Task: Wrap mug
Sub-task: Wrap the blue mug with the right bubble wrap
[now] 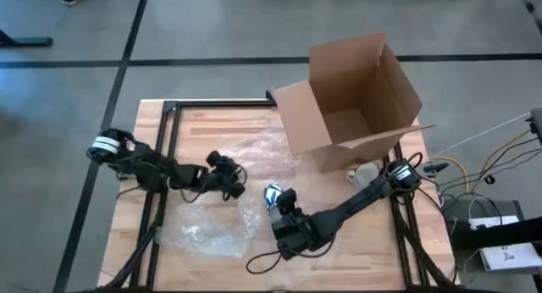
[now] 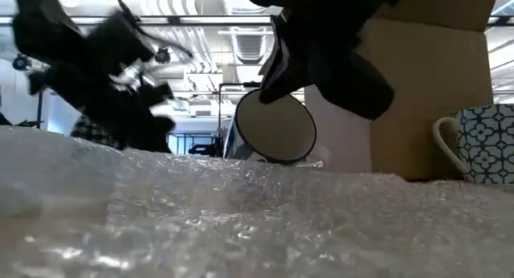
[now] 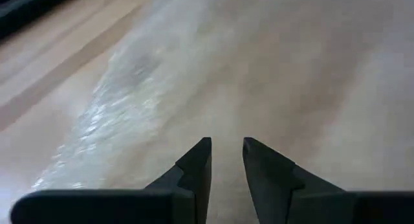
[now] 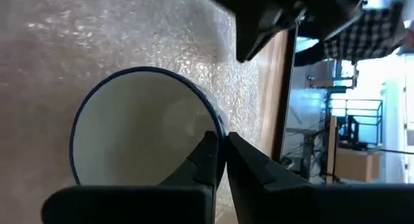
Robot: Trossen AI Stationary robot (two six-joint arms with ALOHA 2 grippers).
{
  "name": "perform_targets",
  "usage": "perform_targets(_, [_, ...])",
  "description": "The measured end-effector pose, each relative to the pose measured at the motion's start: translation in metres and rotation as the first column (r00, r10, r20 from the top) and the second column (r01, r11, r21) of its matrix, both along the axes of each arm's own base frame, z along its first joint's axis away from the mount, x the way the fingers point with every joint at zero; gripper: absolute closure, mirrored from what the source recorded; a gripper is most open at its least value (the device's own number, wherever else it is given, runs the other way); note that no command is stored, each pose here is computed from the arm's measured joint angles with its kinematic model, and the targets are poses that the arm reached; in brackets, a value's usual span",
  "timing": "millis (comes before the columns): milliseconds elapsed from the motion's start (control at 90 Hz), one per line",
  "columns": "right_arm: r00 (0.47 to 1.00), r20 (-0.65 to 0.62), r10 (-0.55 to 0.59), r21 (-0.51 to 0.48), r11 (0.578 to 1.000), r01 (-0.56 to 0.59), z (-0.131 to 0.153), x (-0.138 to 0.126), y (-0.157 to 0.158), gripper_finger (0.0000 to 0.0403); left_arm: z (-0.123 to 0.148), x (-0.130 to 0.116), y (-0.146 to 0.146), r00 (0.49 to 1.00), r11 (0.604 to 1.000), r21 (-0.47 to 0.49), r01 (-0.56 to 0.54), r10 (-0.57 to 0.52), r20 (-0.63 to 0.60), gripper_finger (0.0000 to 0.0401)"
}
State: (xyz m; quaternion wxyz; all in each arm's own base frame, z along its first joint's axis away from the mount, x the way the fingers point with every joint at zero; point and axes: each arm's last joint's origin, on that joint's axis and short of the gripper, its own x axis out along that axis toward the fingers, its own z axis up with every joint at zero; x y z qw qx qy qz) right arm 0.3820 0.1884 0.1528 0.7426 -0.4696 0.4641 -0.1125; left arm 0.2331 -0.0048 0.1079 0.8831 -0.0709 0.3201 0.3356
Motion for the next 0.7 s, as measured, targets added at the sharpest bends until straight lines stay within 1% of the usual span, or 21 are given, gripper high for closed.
perform_targets(89, [1.0, 0.012, 0.002, 0.01, 1.0, -0.002, 0.0, -0.002, 0.005, 0.0396, -0.005, 0.004, 0.016, 0.999, 0.999, -0.024, -0.021, 0.021, -0.031, 0.0326])
perform_targets(167, [0.999, 0.037, -0.02, 0.036, 0.999, 0.019, 0.0, -0.003, 0.006, 0.0395, -0.006, 0.005, 0.028, 0.998, 0.998, -0.035, -0.043, 0.041, -0.044, 0.0326])
perform_targets(322, [0.995, 0.08, -0.062, 0.087, 0.995, 0.055, 0.0, -0.005, 0.009, 0.039, -0.006, 0.002, 0.047, 0.993, 0.995, -0.018, -0.1, 0.099, -0.065, 0.0326])
perform_targets(400, [0.994, 0.085, -0.071, 0.118, 0.991, 0.061, -0.001, -0.005, 0.011, 0.0385, -0.005, 0.0, 0.05, 0.991, 0.993, -0.021, -0.116, 0.114, -0.07, 0.0326])
perform_targets(489, [0.99, 0.103, -0.099, 0.179, 0.981, 0.079, -0.001, -0.005, 0.012, 0.0376, -0.005, -0.001, 0.05, 0.99, 0.99, -0.045, -0.134, 0.132, -0.053, 0.0326])
perform_targets(611, [0.98, 0.144, -0.135, 0.252, 0.963, 0.096, -0.001, -0.002, 0.014, 0.0362, -0.003, 0.0, 0.05, 0.991, 0.989, -0.068, -0.134, 0.131, -0.037, 0.0326])
perform_targets(700, [0.977, 0.152, -0.146, 0.266, 0.959, 0.102, -0.001, -0.001, 0.013, 0.0348, -0.001, 0.0, 0.048, 0.994, 0.989, -0.107, -0.105, 0.103, -0.02, 0.0326])
